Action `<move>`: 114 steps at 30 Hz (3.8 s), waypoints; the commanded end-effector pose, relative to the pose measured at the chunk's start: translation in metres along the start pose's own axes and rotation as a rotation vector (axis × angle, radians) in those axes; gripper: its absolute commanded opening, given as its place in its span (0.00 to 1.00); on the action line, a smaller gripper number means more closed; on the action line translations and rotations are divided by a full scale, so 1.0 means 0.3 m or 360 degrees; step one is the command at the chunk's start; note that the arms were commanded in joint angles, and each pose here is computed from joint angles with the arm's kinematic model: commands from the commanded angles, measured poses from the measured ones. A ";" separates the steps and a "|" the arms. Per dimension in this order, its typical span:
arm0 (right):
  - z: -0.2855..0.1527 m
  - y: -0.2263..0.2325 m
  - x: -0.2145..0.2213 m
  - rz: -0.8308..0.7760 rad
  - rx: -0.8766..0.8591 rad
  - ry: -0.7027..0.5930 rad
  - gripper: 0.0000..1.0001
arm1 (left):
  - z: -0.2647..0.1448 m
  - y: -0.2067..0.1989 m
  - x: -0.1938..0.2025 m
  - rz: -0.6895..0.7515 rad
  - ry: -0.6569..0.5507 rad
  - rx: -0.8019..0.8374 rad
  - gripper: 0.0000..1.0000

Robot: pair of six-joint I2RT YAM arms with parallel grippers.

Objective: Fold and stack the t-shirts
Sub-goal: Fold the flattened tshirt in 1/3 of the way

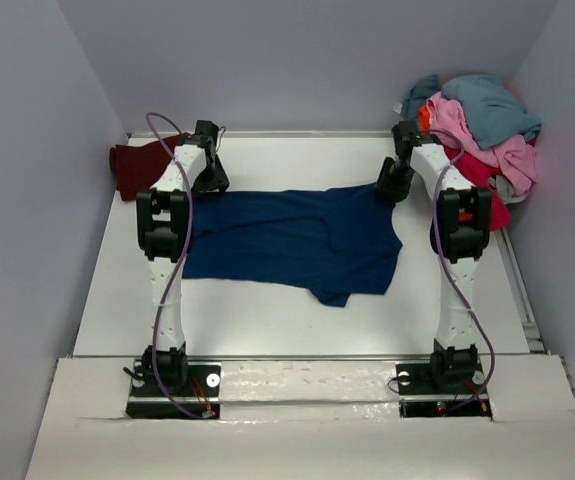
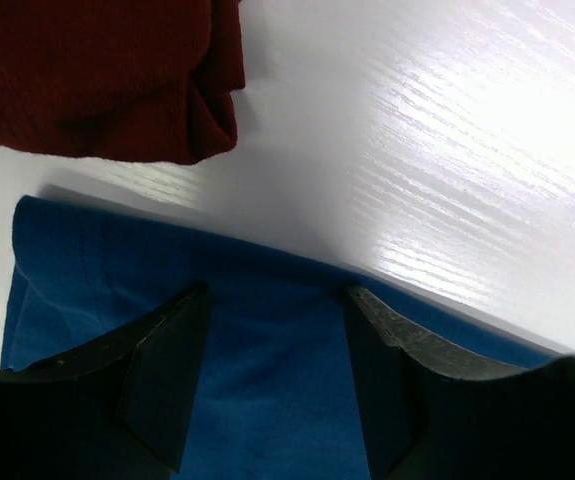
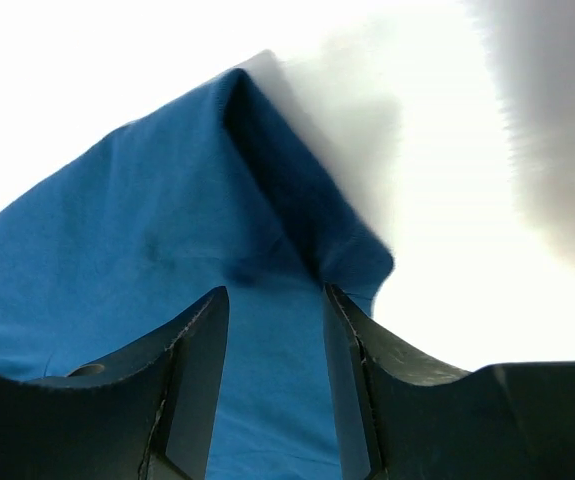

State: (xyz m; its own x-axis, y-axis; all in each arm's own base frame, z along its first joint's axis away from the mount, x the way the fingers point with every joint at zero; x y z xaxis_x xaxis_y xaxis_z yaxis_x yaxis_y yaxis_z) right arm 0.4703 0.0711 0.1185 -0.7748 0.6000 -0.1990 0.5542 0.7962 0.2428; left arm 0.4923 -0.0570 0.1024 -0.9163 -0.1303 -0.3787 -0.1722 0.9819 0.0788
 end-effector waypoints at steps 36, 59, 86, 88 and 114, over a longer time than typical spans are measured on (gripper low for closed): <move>-0.235 0.020 0.229 -0.0264 -0.0094 -0.0004 0.49 | -0.304 0.057 0.384 -0.0221 -0.0030 -0.0017 0.64; -0.227 -0.010 0.262 -0.0261 -0.0096 0.0029 0.49 | -0.232 0.034 0.388 -0.0228 -0.0027 0.0024 0.64; -0.195 -0.032 0.287 -0.0250 -0.0091 0.0066 0.49 | -0.220 0.106 0.338 -0.0327 -0.0111 -0.0166 0.55; -0.190 -0.038 0.292 -0.0252 -0.0083 0.0071 0.49 | -0.224 0.109 0.331 -0.0332 -0.0128 -0.0183 0.54; -0.161 -0.046 0.300 -0.0263 -0.0071 0.0100 0.49 | -0.258 0.166 0.341 -0.0455 -0.0175 -0.0377 0.19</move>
State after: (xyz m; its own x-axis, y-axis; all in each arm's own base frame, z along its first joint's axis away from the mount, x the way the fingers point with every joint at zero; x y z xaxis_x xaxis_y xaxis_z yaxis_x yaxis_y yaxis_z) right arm 0.3744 0.1103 0.1321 -0.8754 0.4630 -0.1389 0.4291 0.8766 0.2181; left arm 0.3647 -0.0432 0.1097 -0.8406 -0.3303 -0.4293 -0.4297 0.8892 0.1573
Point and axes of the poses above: each gripper's point midway between its finger pads, its own z axis out along the fingers, its own y axis along the line the jaws close on, x = y × z, the point moved 8 cm from there along -z, back along the fingers, and after that the axes turned 15 degrees about z, right-handed, at the moved point
